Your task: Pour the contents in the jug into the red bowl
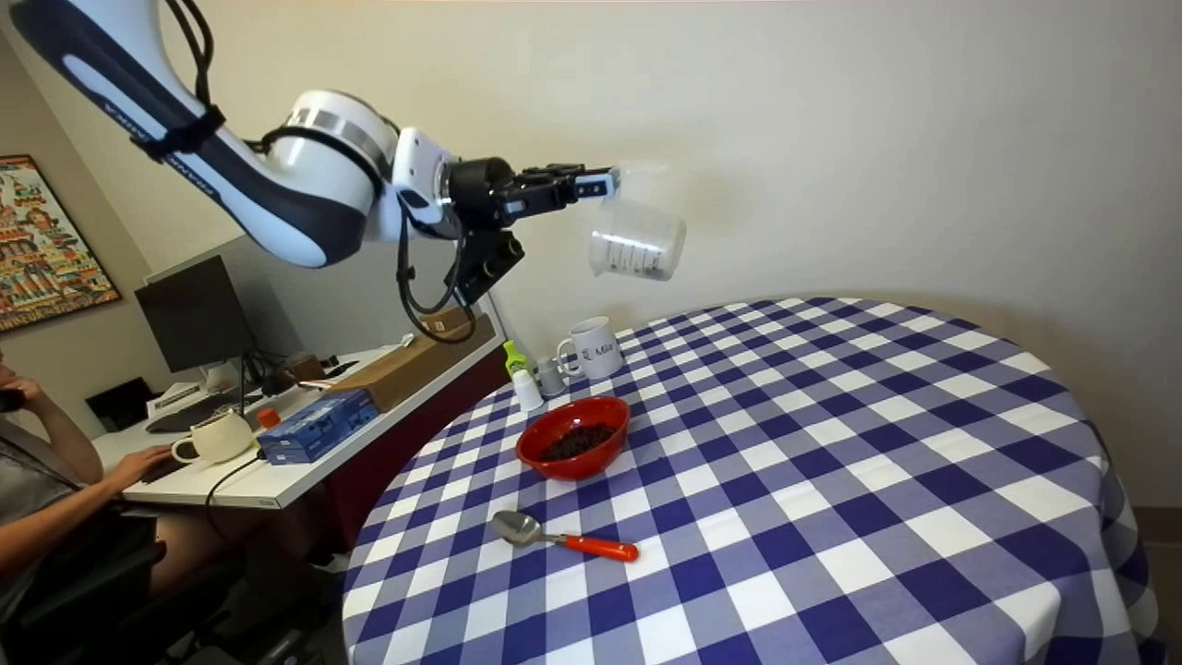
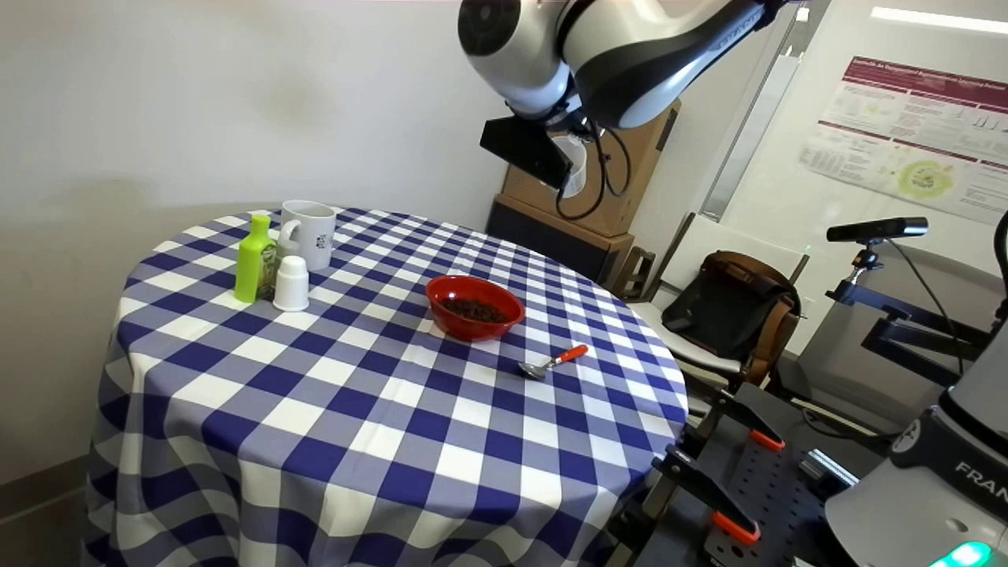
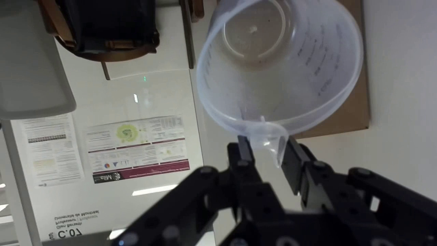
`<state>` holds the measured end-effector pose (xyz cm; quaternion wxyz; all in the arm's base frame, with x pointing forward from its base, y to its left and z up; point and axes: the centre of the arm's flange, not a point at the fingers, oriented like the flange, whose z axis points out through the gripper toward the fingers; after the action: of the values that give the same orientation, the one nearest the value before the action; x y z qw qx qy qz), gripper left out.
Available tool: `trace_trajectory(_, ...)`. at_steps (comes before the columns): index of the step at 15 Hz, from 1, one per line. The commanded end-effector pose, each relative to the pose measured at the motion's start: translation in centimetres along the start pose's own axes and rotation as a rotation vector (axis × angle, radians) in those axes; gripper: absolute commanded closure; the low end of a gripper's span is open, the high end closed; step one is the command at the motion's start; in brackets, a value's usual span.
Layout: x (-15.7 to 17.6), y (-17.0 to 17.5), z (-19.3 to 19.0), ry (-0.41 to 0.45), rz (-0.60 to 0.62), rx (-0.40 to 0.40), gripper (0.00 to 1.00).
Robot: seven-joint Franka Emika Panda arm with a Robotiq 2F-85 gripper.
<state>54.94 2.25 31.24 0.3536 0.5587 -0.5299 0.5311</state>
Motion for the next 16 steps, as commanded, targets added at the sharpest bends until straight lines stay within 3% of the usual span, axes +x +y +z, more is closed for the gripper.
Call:
trace_trajectory(1,5.6,-1.4,4.1,-0.162,0.026,-0.121,0.90)
trace_trajectory(6,7.9,-0.9,10.0,-0.376,0.080,-0.314,0.90)
trace_trajectory(16,3.7,2.0,17.9,-0.781,0.269,-0.726,0.90)
